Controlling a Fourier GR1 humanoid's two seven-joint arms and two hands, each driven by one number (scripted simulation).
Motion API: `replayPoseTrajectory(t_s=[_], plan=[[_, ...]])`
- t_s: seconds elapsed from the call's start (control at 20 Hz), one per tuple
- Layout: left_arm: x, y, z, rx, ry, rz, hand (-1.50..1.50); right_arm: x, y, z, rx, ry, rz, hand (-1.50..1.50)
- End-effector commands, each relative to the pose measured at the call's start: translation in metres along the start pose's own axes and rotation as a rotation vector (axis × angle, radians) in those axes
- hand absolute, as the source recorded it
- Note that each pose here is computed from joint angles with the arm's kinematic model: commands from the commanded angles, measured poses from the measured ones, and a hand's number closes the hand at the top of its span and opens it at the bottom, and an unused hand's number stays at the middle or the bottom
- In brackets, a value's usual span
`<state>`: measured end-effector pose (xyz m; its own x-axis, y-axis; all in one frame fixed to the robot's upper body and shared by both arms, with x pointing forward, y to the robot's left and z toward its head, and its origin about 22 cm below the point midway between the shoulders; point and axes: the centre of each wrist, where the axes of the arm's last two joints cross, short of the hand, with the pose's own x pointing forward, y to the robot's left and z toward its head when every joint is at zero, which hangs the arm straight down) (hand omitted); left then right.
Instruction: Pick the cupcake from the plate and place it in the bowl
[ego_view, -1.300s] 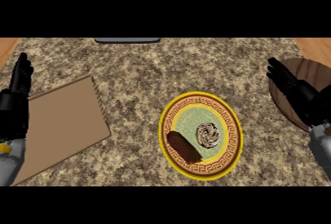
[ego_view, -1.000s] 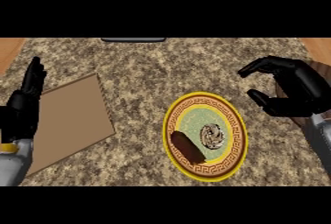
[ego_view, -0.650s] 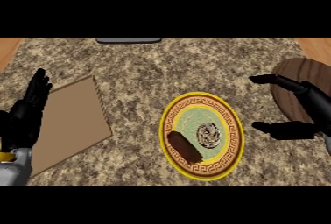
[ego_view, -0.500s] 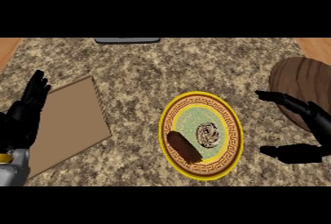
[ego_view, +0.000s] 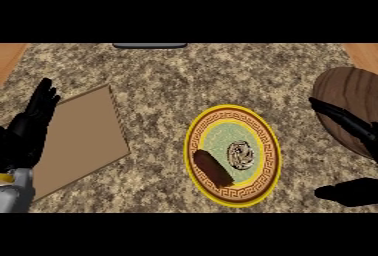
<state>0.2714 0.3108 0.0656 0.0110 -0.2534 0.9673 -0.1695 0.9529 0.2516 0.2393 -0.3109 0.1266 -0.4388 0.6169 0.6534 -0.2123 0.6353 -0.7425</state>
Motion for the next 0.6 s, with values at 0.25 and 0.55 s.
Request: replayPoseTrajectory(t_s=[0.25,0.55], plan=[[-0.017,-0.001,-0.013,-0.022,-0.004,0.000,0.00,0.066,-0.041,-0.066,0.151,0.051,0.142,-1.50],[0.001,-0.012,-0.012,-0.036,-0.012,0.009,0.00,0.077,-0.014,-0.102,0.383,0.145,0.305,-1.50]])
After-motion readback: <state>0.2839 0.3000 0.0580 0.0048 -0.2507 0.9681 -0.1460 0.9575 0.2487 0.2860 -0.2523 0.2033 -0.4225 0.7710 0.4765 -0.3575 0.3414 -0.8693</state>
